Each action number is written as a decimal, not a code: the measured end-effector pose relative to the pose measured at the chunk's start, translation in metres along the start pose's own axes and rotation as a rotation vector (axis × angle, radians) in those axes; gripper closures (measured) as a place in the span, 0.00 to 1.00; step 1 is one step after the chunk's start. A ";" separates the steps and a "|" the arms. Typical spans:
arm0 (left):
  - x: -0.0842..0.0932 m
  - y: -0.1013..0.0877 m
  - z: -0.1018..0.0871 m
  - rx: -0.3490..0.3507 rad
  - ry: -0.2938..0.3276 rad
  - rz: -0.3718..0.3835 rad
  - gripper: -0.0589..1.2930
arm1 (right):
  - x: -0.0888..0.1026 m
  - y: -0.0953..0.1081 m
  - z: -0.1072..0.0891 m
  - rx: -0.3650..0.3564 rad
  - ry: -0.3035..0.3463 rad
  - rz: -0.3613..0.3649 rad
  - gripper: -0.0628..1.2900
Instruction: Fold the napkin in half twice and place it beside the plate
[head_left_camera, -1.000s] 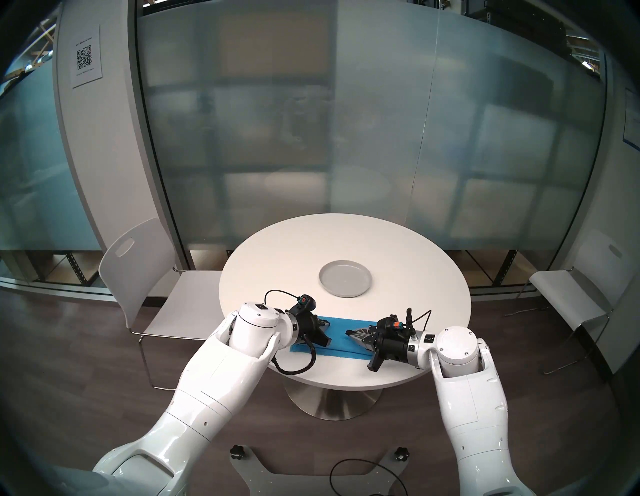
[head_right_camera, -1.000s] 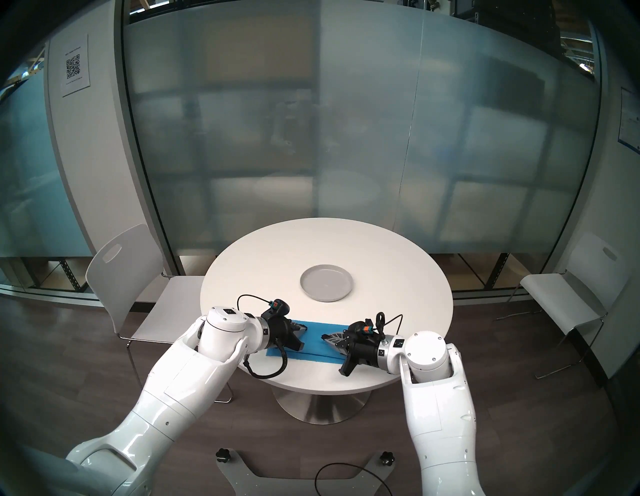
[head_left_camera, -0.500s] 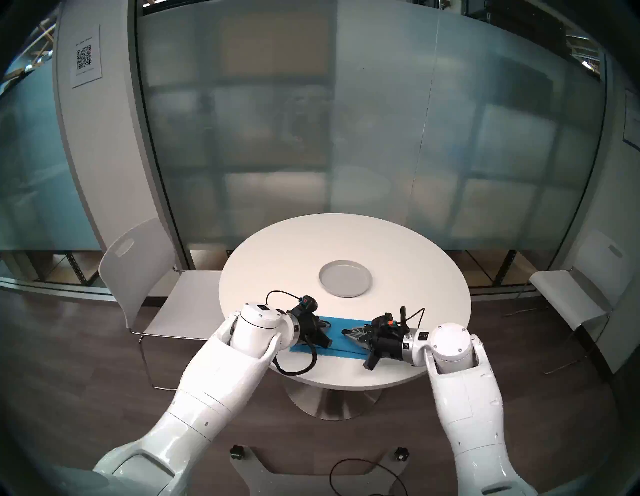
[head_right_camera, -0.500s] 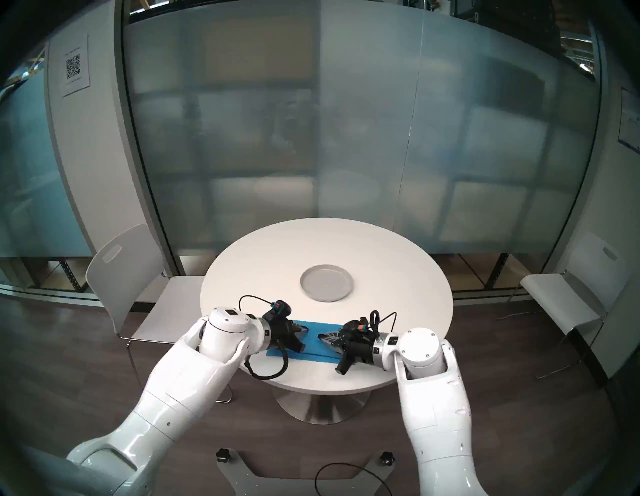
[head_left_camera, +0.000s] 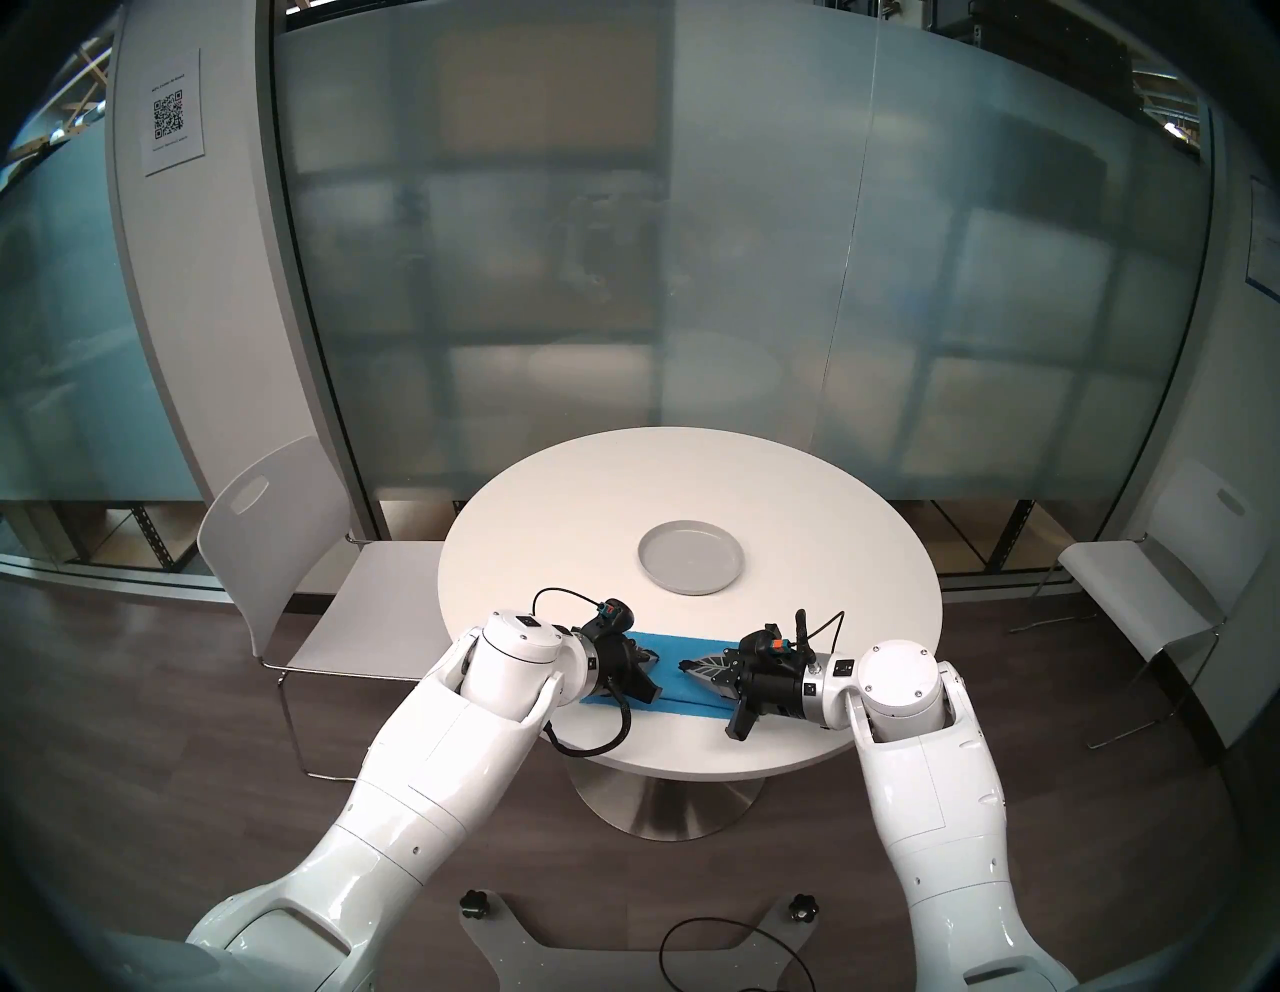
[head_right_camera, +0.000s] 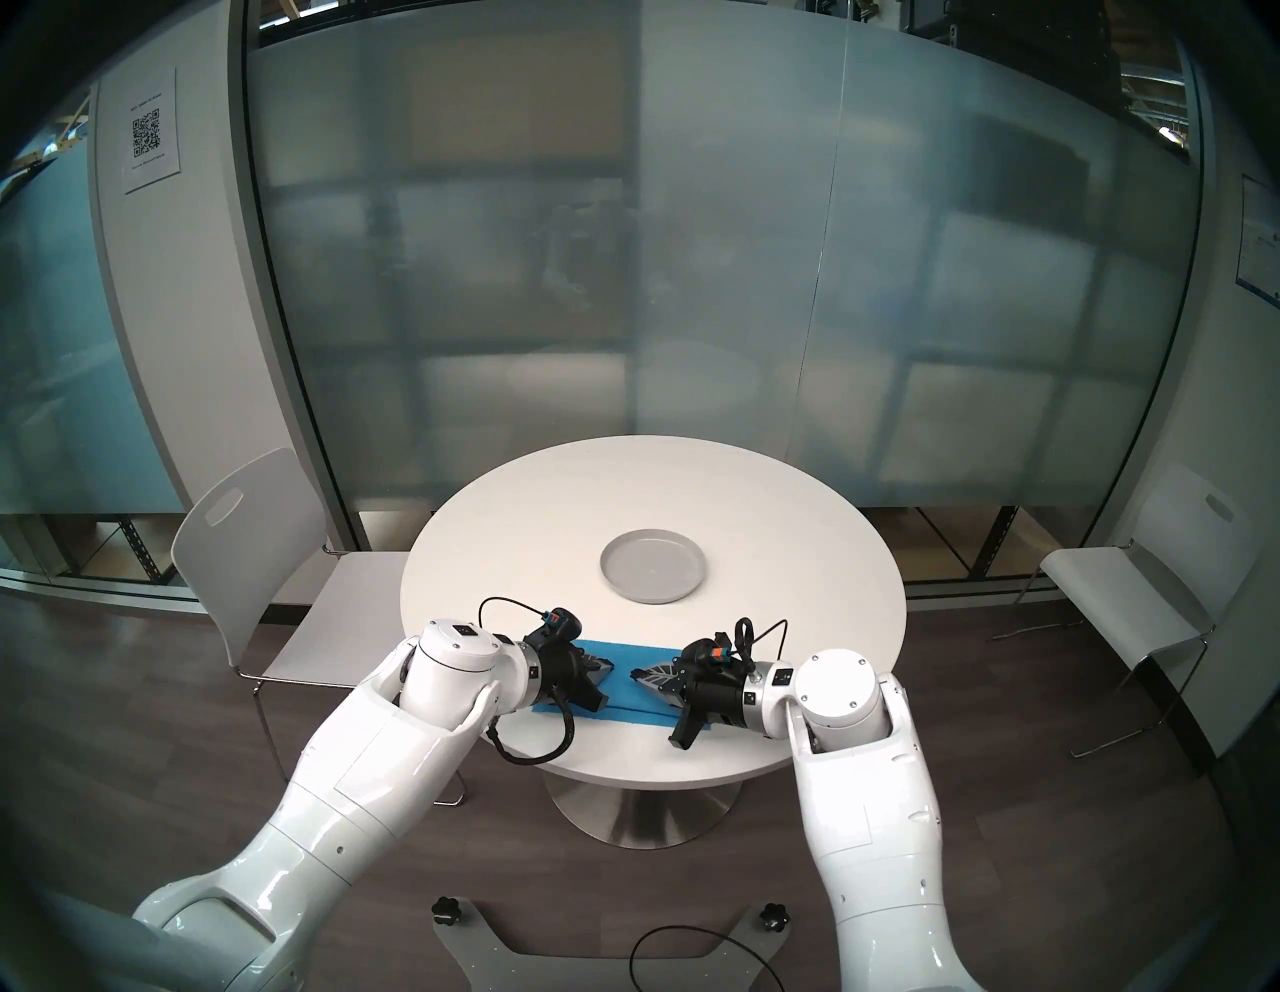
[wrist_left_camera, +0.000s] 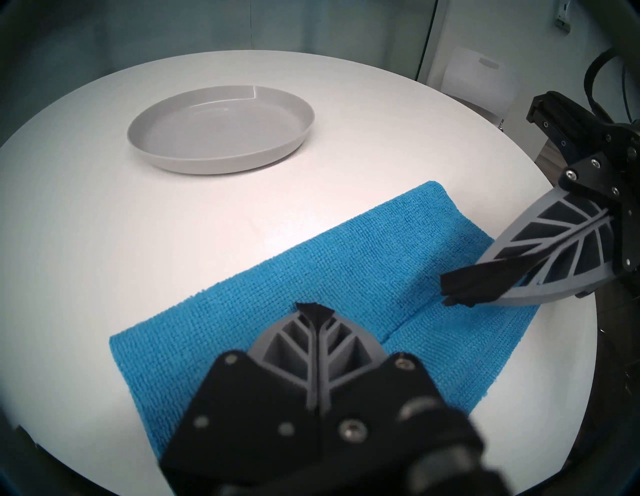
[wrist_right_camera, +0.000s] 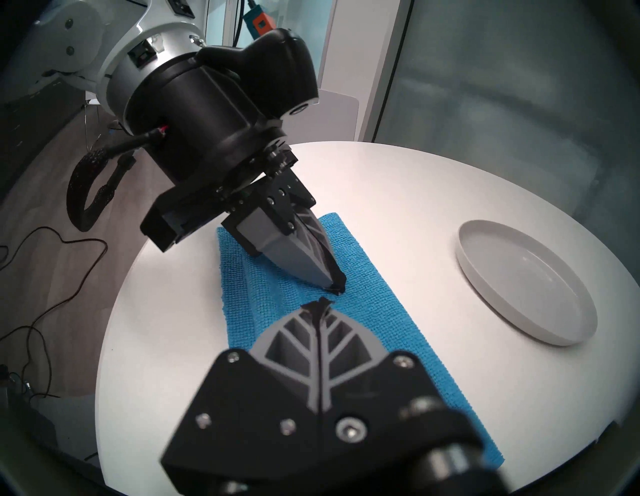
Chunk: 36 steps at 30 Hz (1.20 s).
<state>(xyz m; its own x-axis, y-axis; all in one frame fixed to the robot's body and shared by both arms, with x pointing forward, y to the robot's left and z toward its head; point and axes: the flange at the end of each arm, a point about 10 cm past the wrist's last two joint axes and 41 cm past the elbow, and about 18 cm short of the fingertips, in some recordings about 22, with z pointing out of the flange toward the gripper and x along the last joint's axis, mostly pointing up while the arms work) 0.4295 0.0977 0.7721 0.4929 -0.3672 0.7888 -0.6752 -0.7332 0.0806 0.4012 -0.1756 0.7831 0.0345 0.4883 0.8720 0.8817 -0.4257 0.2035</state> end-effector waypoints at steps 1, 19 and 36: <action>0.000 0.000 0.000 0.000 0.000 0.000 0.97 | 0.000 0.000 0.000 0.003 -0.003 0.001 0.97; -0.001 -0.002 -0.001 -0.007 0.001 0.001 0.97 | -0.012 0.001 0.007 0.014 -0.045 0.009 0.97; -0.002 -0.001 -0.002 -0.015 0.001 -0.001 0.97 | -0.010 0.001 0.014 0.039 -0.046 0.003 0.97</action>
<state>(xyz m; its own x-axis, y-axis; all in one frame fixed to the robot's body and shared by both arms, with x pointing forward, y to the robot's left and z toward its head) 0.4283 0.1007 0.7720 0.4925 -0.3661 0.7896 -0.6834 -0.7244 0.0904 0.4088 -0.1704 0.7679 0.0581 0.5218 0.8511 0.8992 -0.3977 0.1825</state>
